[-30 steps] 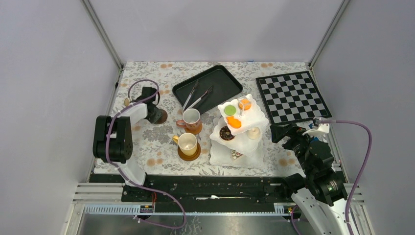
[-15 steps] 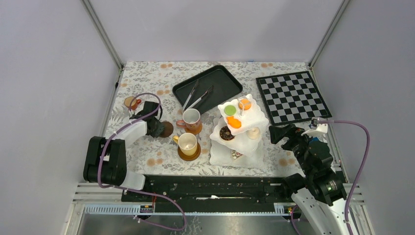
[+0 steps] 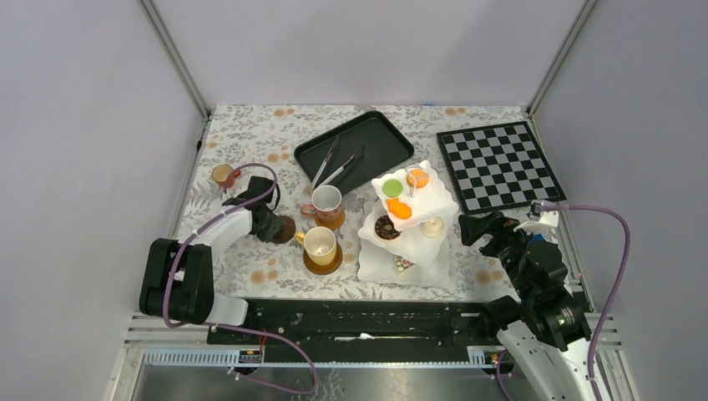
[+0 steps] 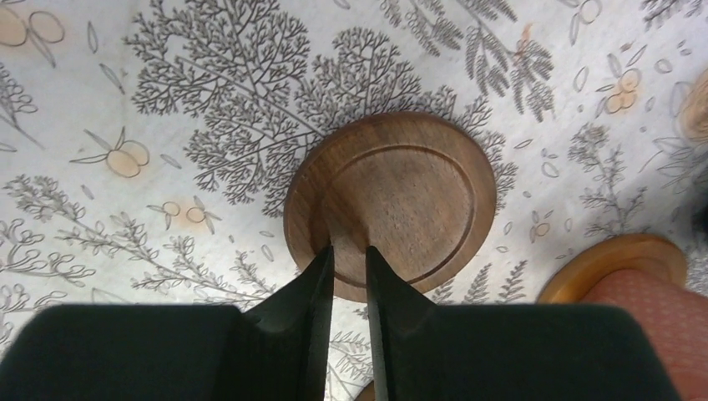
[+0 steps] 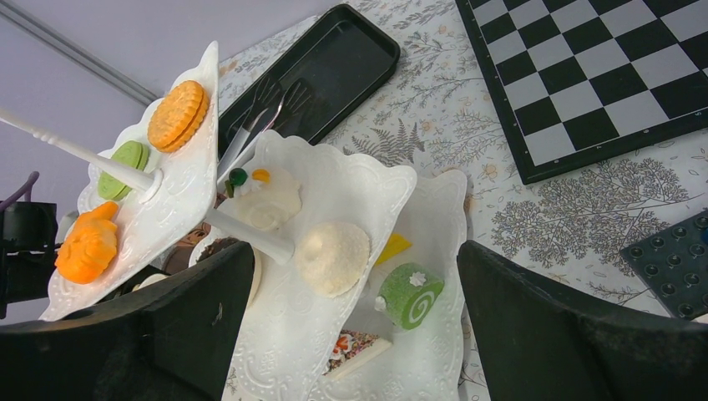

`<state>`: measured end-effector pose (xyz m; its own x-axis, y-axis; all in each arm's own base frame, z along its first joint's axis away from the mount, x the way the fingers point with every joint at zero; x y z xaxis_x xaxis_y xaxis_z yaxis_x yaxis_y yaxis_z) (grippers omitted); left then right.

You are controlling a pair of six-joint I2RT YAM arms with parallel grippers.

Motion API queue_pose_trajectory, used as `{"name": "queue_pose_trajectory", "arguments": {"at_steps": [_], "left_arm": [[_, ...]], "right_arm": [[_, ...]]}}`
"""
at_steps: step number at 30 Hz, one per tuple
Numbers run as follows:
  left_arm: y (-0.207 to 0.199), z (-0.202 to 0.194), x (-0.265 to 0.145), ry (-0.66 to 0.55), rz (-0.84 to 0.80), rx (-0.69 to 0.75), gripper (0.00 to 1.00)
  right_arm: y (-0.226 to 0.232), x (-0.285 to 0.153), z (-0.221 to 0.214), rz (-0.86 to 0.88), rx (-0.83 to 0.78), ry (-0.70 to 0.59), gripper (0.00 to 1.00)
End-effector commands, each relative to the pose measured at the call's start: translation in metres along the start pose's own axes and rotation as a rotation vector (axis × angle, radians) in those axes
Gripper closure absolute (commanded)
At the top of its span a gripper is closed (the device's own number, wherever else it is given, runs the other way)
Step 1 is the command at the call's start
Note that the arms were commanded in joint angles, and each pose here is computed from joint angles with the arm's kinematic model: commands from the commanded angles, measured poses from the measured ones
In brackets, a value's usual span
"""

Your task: Serve the afternoon tea

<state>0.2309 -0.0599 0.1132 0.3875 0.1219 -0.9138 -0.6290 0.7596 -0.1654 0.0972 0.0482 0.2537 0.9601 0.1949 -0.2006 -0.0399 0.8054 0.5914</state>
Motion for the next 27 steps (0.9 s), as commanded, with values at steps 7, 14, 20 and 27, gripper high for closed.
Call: {"name": "queue_pose_trajectory", "arguments": {"at_steps": [7,14,20,27], "left_arm": [[-0.019,0.034,-0.040,-0.076,-0.013,0.113,0.62],[-0.037,0.106,-0.101,-0.502,-0.120,0.088,0.08],[-0.003,0.159,-0.080,-0.474,-0.179,-0.317,0.01],[0.021,0.195,-0.015,-0.106,-0.227,-0.747,0.05]], "right_arm": [[0.004,0.002,0.001,0.042,0.002,-0.008,0.02],[0.002,0.003,-0.001,0.036,0.003,-0.009,0.02],[0.003,0.002,0.000,0.041,0.004,-0.016,0.02],[0.002,0.002,0.000,0.037,0.005,-0.017,0.02]]}}
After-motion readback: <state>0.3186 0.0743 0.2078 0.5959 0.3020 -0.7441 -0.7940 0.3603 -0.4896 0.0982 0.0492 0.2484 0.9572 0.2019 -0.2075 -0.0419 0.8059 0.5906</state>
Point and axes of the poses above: each gripper's point midway between its finger pads, its own x axis out along the fingers, its own y axis along the line the jaws close on, z = x × y, the point moved 10 cm from there along -x, back along the fingers, and after that the axes turned 6 degrees about x, right-handed, at the moved point
